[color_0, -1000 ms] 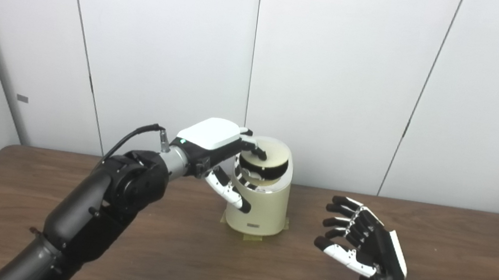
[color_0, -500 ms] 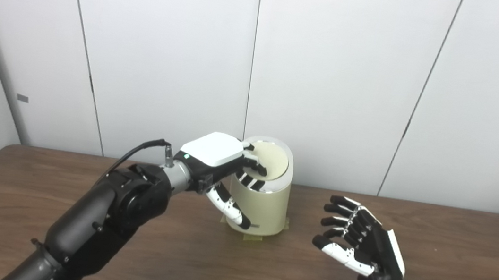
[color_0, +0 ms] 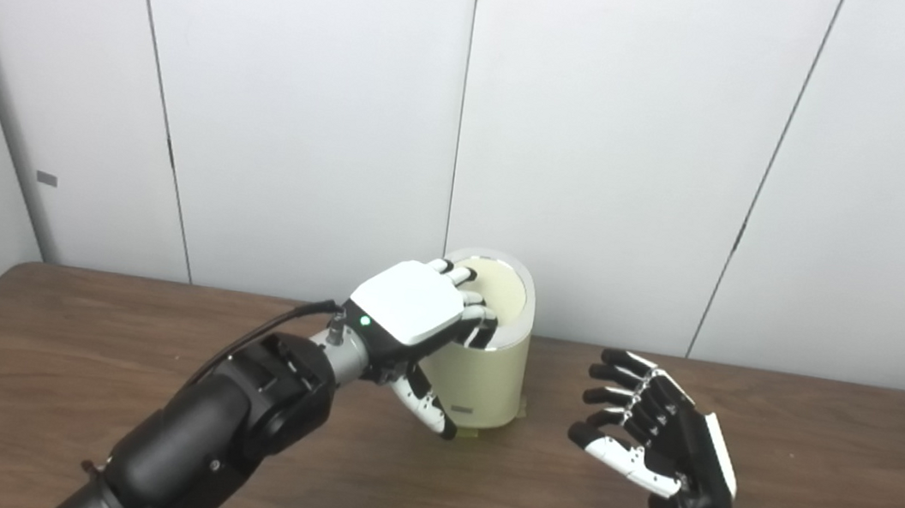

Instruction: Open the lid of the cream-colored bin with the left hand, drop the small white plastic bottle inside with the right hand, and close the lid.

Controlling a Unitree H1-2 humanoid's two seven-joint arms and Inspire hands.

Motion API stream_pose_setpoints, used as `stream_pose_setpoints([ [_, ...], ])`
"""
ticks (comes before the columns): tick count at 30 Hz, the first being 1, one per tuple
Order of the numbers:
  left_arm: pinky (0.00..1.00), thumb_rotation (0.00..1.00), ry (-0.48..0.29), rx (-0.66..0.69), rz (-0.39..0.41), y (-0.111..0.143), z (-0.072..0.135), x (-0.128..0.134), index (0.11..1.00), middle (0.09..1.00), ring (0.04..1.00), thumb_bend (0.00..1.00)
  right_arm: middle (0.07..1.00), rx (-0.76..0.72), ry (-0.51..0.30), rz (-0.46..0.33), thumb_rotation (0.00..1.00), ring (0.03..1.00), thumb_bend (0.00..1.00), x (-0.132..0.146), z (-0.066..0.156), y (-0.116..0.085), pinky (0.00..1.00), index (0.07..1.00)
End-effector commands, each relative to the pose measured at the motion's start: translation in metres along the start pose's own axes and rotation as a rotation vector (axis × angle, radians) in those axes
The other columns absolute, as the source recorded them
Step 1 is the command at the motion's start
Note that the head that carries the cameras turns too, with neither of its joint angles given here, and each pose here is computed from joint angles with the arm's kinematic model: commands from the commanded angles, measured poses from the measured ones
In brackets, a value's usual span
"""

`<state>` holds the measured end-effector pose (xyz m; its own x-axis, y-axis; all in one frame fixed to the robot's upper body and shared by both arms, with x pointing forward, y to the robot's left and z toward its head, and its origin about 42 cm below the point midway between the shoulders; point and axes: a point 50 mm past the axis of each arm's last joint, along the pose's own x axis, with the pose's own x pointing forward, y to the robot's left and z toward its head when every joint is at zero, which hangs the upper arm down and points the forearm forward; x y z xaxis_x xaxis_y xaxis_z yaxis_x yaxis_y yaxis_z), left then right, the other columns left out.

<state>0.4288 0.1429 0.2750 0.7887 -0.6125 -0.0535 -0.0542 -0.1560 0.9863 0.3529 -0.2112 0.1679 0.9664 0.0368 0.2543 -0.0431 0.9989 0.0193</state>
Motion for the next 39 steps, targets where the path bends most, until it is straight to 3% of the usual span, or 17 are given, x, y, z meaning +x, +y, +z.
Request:
stream_pose_setpoints([
  [1, 1.00, 0.41, 0.002, 0.008, -0.041, -0.006, 0.001, 0.004, 0.876, 0.902, 1.000, 0.99, 0.668, -0.002, -0.088, 0.007, 0.18, 0.590, 0.81, 0.012, 0.021, 0.004, 0.45, 0.684],
  [6, 1.00, 0.43, 0.006, -0.038, -0.003, 0.001, -0.003, -0.003, 0.879, 0.905, 1.000, 0.96, 0.664, -0.008, -0.094, 0.008, 0.17, 0.584, 0.81, 0.012, 0.021, 0.002, 0.46, 0.682],
  [9, 1.00, 0.41, 0.006, -0.097, 0.092, 0.013, -0.006, -0.013, 0.869, 0.882, 1.000, 0.91, 0.666, -0.007, -0.089, 0.003, 0.17, 0.587, 0.80, 0.011, 0.021, 0.002, 0.46, 0.683],
  [13, 1.00, 0.34, 0.030, -0.339, 0.317, 0.027, -0.012, -0.035, 0.834, 0.845, 0.970, 0.84, 0.666, -0.007, -0.089, 0.002, 0.15, 0.578, 0.79, 0.011, 0.021, 0.001, 0.47, 0.683],
  [16, 0.88, 0.32, 0.062, -0.448, 0.455, 0.027, -0.016, -0.050, 0.835, 0.850, 0.936, 0.79, 0.665, -0.008, -0.089, -0.002, 0.15, 0.575, 0.79, 0.011, 0.020, -0.001, 0.47, 0.685],
  [18, 0.76, 0.32, 0.086, -0.522, 0.562, 0.023, -0.019, -0.062, 0.835, 0.855, 0.889, 0.75, 0.666, -0.017, -0.086, -0.004, 0.15, 0.573, 0.78, 0.011, 0.021, -0.001, 0.46, 0.685],
  [22, 0.75, 0.27, 0.160, -0.799, 0.704, -0.001, -0.021, -0.088, 0.837, 0.842, 0.848, 0.70, 0.673, -0.017, -0.086, -0.006, 0.16, 0.589, 0.79, 0.010, 0.021, -0.004, 0.47, 0.688],
  [26, 0.70, 0.22, 0.208, -1.149, 0.731, -0.031, -0.018, -0.107, 0.818, 0.813, 0.802, 0.71, 0.684, -0.022, -0.081, -0.010, 0.17, 0.608, 0.81, 0.011, 0.019, -0.006, 0.49, 0.696],
  [31, 0.61, 0.27, 0.268, -1.410, 0.690, -0.073, -0.017, -0.125, 0.833, 0.791, 0.732, 0.72, 0.708, -0.025, -0.091, -0.008, 0.19, 0.618, 0.84, 0.011, 0.016, -0.011, 0.50, 0.709],
  [34, 0.58, 0.24, 0.273, -1.530, 0.674, -0.092, -0.018, -0.130, 0.833, 0.790, 0.728, 0.70, 0.723, -0.031, -0.090, -0.007, 0.22, 0.617, 0.87, 0.010, 0.015, -0.013, 0.51, 0.721],
  [39, 0.56, 0.20, 0.263, -1.575, 0.657, -0.100, -0.020, -0.130, 0.816, 0.770, 0.700, 0.71, 0.738, -0.049, -0.094, -0.008, 0.23, 0.623, 0.86, 0.009, 0.012, -0.015, 0.53, 0.742],
])
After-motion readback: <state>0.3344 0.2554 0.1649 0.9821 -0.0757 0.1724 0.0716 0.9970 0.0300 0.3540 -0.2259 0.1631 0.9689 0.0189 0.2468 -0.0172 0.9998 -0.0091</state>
